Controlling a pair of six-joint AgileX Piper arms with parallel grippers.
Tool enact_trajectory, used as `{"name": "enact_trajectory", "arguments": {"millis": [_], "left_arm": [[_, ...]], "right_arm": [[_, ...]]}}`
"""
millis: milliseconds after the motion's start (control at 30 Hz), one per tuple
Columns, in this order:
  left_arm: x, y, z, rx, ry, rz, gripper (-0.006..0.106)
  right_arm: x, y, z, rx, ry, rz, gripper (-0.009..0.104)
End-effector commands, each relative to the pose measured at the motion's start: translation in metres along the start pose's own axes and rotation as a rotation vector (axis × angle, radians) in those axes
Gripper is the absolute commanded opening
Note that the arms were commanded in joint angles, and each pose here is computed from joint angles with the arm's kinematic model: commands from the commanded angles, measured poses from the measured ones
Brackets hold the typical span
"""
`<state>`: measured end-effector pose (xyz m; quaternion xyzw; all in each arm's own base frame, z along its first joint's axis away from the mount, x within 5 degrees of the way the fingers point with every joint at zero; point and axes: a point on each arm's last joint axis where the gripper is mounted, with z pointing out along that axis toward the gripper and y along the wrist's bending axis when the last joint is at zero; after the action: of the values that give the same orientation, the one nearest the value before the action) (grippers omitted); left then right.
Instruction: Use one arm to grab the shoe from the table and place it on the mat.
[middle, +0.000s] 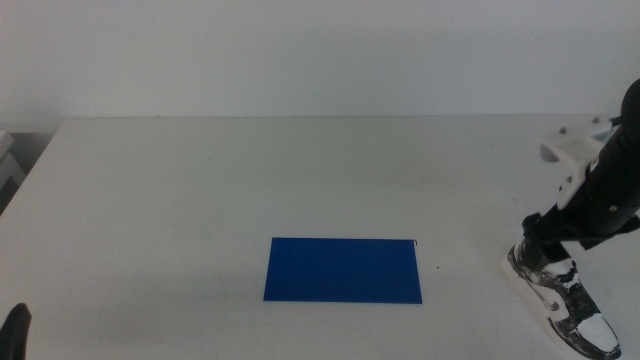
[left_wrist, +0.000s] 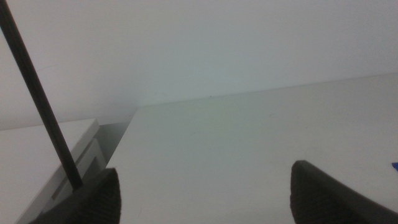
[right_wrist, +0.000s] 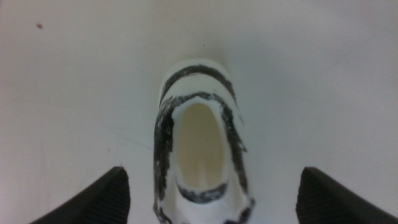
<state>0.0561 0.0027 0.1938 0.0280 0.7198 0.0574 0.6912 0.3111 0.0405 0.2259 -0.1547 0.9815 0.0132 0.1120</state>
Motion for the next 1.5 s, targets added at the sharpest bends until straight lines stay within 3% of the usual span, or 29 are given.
{"name": "enact_trajectory", "arguments": {"millis": [0, 400, 533, 833, 1033, 1467], "left_arm": [[-0.006, 0.000, -0.001, -0.001, -0.083, -0.014, 0.094], [-0.006, 0.000, -0.001, -0.001, -0.083, -0.014, 0.094], [-0.006, 0.000, -0.001, -0.001, -0.083, -0.014, 0.094], [-0.006, 0.000, -0.001, -0.001, -0.083, -0.014, 0.094], [-0.006, 0.000, -0.001, -0.001, -0.083, -0.014, 0.094], [-0.006, 0.000, -0.001, -0.001, -0.083, -0.014, 0.094]], "right_arm": [[-0.004, 0.000, -0.008, 0.019, -0.049, -0.027, 0.071], [0.000, 0.001, 0.025, 0.004, 0.035, -0.028, 0.071], [0.000, 0.001, 0.028, 0.002, 0.047, -0.028, 0.065], [0.001, 0.000, 0.028, 0.009, 0.054, -0.036, 0.034], [-0.003, 0.010, 0.016, -0.004, 0.113, -0.070, -0.004], [-0.046, 0.053, -0.048, 0.032, 0.061, -0.001, -0.004]]}}
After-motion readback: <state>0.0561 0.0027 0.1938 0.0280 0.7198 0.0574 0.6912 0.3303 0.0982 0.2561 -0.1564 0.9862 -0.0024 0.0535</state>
